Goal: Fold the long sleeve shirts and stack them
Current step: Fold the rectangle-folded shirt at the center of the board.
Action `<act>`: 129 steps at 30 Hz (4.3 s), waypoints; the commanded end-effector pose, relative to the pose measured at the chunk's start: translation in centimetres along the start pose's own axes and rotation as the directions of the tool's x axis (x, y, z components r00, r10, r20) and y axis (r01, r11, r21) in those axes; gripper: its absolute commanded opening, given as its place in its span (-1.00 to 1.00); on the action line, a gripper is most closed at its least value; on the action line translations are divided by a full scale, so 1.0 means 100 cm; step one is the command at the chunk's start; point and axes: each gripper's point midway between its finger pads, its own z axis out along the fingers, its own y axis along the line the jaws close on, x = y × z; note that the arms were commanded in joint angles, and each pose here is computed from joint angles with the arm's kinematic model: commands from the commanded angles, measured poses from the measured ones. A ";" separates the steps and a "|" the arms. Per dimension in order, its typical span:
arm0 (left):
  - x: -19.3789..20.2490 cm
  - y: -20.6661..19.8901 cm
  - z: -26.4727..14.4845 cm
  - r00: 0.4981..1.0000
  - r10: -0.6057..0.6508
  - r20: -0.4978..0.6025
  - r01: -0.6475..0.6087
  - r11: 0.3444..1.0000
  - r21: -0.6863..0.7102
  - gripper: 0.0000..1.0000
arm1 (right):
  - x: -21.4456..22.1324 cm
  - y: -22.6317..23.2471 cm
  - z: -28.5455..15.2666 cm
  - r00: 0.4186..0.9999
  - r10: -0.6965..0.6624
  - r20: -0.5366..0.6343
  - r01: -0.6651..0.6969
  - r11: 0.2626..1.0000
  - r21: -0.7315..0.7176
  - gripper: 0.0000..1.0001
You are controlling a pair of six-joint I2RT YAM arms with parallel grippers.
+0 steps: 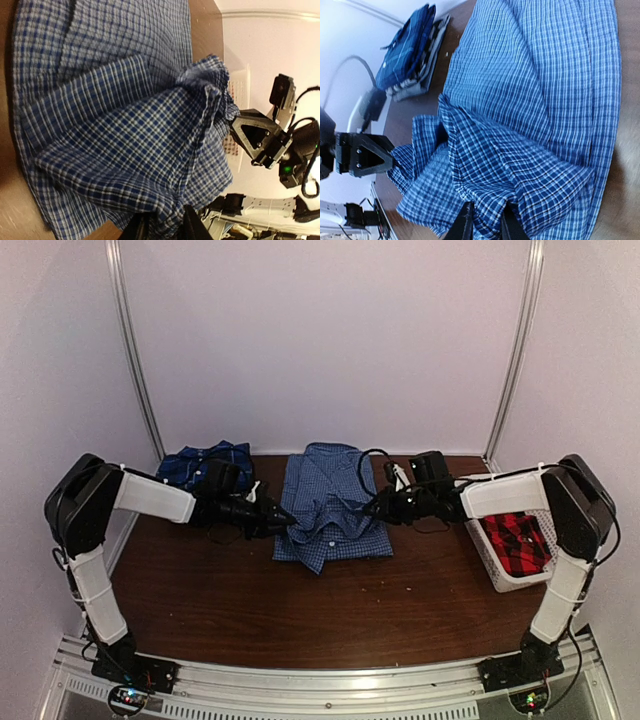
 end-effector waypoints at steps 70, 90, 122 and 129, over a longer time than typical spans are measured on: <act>-0.050 0.022 -0.063 0.981 0.050 0.188 -0.019 0.986 -0.163 0.11 | -0.070 0.047 0.178 0.992 -0.102 -0.077 0.089 0.983 -0.162 -0.26; -0.036 0.048 -0.001 0.994 0.039 0.104 -0.013 0.971 -0.238 0.01 | -0.123 0.146 0.060 0.966 -0.228 0.123 0.252 0.936 -0.244 -0.13; -0.069 0.024 0.022 0.992 0.088 0.087 -0.069 0.978 -0.198 -1.00 | -0.075 0.100 0.007 0.957 -0.270 0.104 0.279 0.956 -0.092 -0.14; -0.056 0.025 0.000 0.988 0.111 0.110 -0.081 0.965 -0.249 -0.55 | -0.058 0.085 -0.002 0.957 -0.279 0.079 0.284 0.957 -0.056 -0.14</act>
